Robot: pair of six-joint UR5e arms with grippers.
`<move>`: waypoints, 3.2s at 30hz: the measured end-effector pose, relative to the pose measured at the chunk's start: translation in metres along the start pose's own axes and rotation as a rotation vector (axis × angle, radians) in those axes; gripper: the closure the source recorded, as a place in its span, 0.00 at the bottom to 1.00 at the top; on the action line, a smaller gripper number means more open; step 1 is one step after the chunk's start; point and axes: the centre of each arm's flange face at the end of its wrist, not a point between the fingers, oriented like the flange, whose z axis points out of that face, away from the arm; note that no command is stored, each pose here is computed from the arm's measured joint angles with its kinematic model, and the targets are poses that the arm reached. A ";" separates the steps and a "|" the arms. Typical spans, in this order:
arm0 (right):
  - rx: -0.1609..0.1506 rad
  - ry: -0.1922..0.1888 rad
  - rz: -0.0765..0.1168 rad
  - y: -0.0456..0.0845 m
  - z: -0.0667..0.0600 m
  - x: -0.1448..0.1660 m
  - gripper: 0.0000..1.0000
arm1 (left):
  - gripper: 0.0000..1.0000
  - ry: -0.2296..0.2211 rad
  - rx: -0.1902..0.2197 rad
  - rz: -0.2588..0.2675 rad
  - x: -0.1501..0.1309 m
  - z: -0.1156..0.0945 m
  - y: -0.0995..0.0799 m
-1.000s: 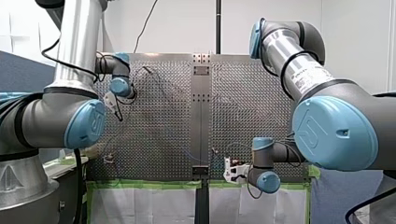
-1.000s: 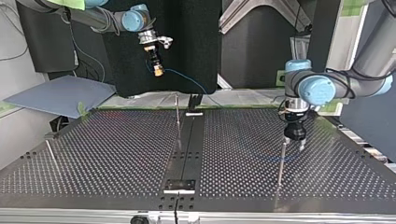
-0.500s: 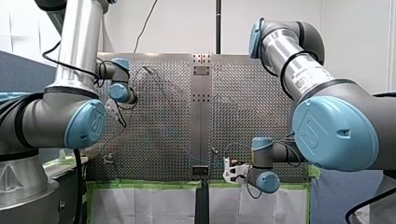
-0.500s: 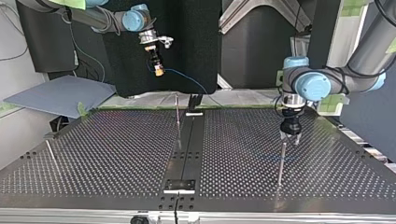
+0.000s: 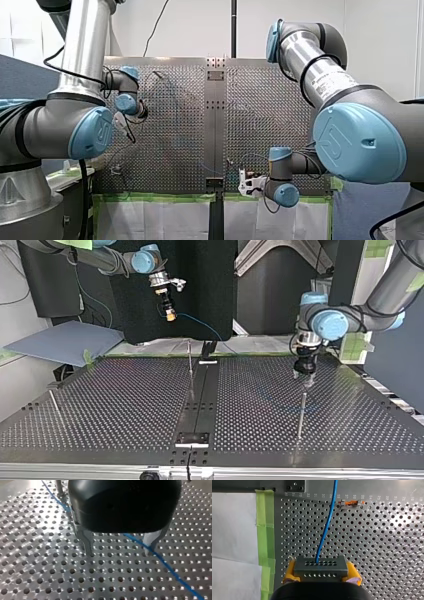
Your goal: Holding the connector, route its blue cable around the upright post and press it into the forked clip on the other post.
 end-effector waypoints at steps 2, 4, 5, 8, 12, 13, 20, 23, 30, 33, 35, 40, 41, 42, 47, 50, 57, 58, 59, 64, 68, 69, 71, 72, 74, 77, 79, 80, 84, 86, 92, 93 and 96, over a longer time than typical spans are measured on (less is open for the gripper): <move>0.000 0.000 -0.001 0.000 0.000 0.000 1.00 | 0.00 0.008 -0.004 0.002 0.003 -0.003 0.002; 0.000 0.000 -0.002 0.000 0.000 0.000 1.00 | 0.00 0.013 -0.009 0.005 0.005 -0.005 0.003; 0.000 0.000 -0.002 0.000 0.000 0.000 1.00 | 0.00 0.018 -0.012 0.009 0.007 -0.006 0.004; 0.000 0.000 -0.003 0.000 0.000 0.000 1.00 | 0.00 0.037 -0.023 0.029 0.010 -0.009 0.004; 0.000 0.000 -0.004 -0.001 0.000 0.000 1.00 | 0.00 0.060 -0.039 0.059 0.014 -0.013 0.004; 0.000 0.000 -0.004 -0.001 0.000 0.000 1.00 | 0.00 0.064 -0.043 0.066 0.013 -0.015 0.003; -0.001 0.000 -0.005 -0.001 0.000 0.000 1.00 | 0.00 0.085 -0.087 0.125 0.014 -0.038 -0.001; -0.001 0.001 -0.005 -0.001 0.000 0.000 1.00 | 0.00 0.095 -0.103 0.151 0.014 -0.050 -0.003; -0.010 -0.002 -0.003 0.002 0.000 0.000 1.00 | 0.00 0.081 -0.141 0.214 0.001 -0.068 -0.013; -0.015 -0.006 -0.005 0.004 0.000 -0.001 1.00 | 0.00 0.075 -0.146 0.242 -0.008 -0.074 -0.020; -0.016 -0.009 -0.008 0.004 -0.001 -0.001 1.00 | 0.00 0.068 -0.144 0.260 -0.016 -0.077 -0.026; -0.019 -0.022 -0.026 0.005 -0.002 -0.002 1.00 | 0.00 0.031 -0.143 0.304 -0.039 -0.081 -0.045; -0.020 -0.024 -0.031 0.005 -0.002 -0.002 1.00 | 0.00 0.019 -0.144 0.314 -0.045 -0.082 -0.050; -0.022 -0.025 -0.034 0.005 -0.002 -0.002 1.00 | 0.00 0.011 -0.145 0.322 -0.050 -0.083 -0.054; -0.037 -0.030 -0.045 0.009 -0.002 -0.003 1.00 | 0.00 -0.042 -0.153 0.371 -0.077 -0.092 -0.080; -0.042 -0.035 -0.048 0.011 -0.003 -0.004 1.00 | 0.00 -0.067 -0.162 0.400 -0.091 -0.100 -0.092; -0.054 -0.048 -0.048 0.016 -0.003 -0.005 1.00 | 0.00 -0.107 -0.186 0.458 -0.114 -0.122 -0.115; -0.055 -0.049 -0.048 0.017 -0.003 -0.005 1.00 | 0.00 -0.110 -0.190 0.467 -0.116 -0.126 -0.118; -0.056 -0.050 -0.047 0.017 -0.003 -0.005 1.00 | 0.00 -0.113 -0.195 0.478 -0.118 -0.131 -0.121; -0.058 -0.050 -0.041 0.017 -0.003 -0.005 1.00 | 0.00 -0.129 -0.194 0.518 -0.131 -0.150 -0.139; -0.057 -0.053 -0.040 0.016 -0.003 -0.005 1.00 | 0.00 -0.133 -0.151 0.549 -0.143 -0.164 -0.159; -0.057 -0.055 -0.041 0.016 -0.004 -0.005 1.00 | 0.00 -0.134 -0.139 0.556 -0.146 -0.167 -0.163; -0.055 -0.057 -0.043 0.015 -0.004 -0.005 1.00 | 0.00 -0.138 -0.111 0.573 -0.153 -0.175 -0.175; -0.054 -0.058 -0.044 0.015 -0.004 -0.005 1.00 | 0.00 -0.140 -0.098 0.579 -0.156 -0.178 -0.180; -0.053 -0.061 -0.044 0.014 -0.004 -0.006 1.00 | 0.00 -0.146 -0.070 0.596 -0.165 -0.187 -0.191; -0.052 -0.062 -0.045 0.014 -0.004 -0.006 1.00 | 0.00 -0.156 -0.030 0.619 -0.176 -0.200 -0.206; -0.052 -0.063 -0.046 0.014 -0.004 -0.006 1.00 | 0.00 -0.162 -0.005 0.635 -0.184 -0.208 -0.216; -0.052 -0.063 -0.046 0.014 -0.004 -0.006 1.00 | 0.00 -0.161 0.012 0.647 -0.187 -0.212 -0.222; -0.052 -0.061 -0.046 0.014 -0.004 -0.006 1.00 | 0.00 -0.125 0.051 0.692 -0.187 -0.214 -0.233; -0.052 -0.060 -0.046 0.014 -0.004 -0.006 1.00 | 0.00 -0.088 0.067 0.719 -0.180 -0.211 -0.234; -0.052 -0.058 -0.047 0.014 -0.004 -0.005 1.00 | 0.00 0.014 0.077 0.784 -0.158 -0.200 -0.232; -0.052 -0.058 -0.047 0.014 -0.004 -0.005 1.00 | 0.00 0.026 0.075 0.790 -0.156 -0.199 -0.232; -0.052 -0.058 -0.048 0.014 -0.004 -0.005 1.00 | 0.00 0.053 0.060 0.803 -0.152 -0.198 -0.231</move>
